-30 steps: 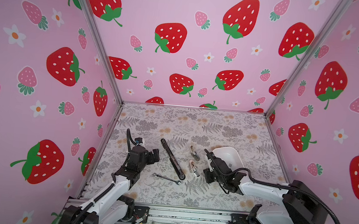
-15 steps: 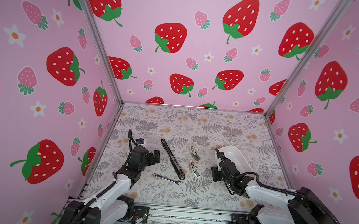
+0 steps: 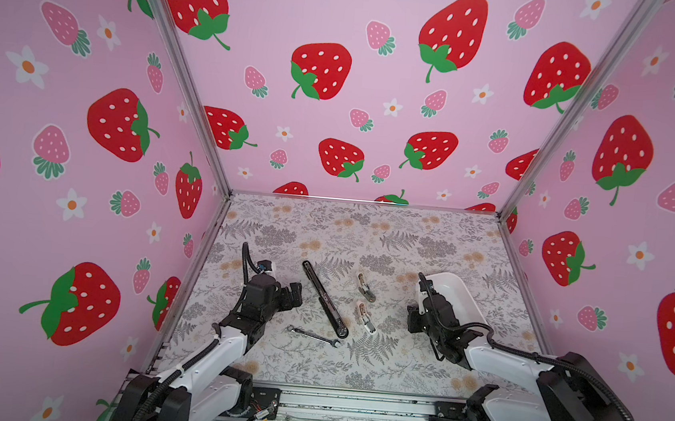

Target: Load the staples into the stapler

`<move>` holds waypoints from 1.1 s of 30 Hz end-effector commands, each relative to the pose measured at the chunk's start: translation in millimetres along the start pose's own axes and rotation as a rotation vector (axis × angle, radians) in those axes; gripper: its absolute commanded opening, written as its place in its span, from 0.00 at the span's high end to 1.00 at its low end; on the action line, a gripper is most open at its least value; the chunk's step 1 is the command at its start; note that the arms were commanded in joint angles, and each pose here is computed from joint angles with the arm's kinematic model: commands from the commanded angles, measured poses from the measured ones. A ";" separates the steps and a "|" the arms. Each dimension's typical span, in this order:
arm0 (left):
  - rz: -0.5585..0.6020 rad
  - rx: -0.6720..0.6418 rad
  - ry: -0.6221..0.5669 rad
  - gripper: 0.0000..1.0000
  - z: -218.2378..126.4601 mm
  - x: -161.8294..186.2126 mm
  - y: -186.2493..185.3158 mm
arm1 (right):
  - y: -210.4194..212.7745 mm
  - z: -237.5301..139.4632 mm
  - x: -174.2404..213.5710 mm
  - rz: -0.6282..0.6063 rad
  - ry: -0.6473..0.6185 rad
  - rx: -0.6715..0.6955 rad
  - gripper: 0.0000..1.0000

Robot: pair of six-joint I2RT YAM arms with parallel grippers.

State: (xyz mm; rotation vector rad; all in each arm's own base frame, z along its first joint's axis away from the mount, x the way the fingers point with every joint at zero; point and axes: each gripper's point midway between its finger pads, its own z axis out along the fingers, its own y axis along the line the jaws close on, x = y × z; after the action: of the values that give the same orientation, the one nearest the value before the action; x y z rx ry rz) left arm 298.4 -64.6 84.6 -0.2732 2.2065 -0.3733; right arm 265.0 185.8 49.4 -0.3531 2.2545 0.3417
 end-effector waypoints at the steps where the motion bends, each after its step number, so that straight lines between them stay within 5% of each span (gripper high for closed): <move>1: 0.006 0.035 -0.035 0.01 -1.7 -12.5 -8.5 | 16.8 -2.8 -33.8 -0.073 -0.106 -0.067 0.99; 7: 0.060 0.221 -0.026 0.01 -5.8 -6.7 -38.8 | 68.8 -21.6 -77.1 -0.226 -0.257 -0.239 0.97; 15: 0.130 0.406 -0.105 0.01 -28.8 -3.5 -64.3 | 107.7 -16.5 -83.1 -0.384 -0.305 -0.389 0.97; 33: 0.150 0.389 -0.096 0.01 -24.1 -2.9 -66.3 | 130.3 29.0 -70.7 -0.480 -0.228 -0.451 0.97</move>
State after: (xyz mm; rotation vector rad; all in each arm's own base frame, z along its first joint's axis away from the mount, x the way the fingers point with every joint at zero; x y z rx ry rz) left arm 280.9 -119.0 112.9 0.0629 2.0343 -0.6808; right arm 273.4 312.7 85.6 -0.9899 1.8657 0.5730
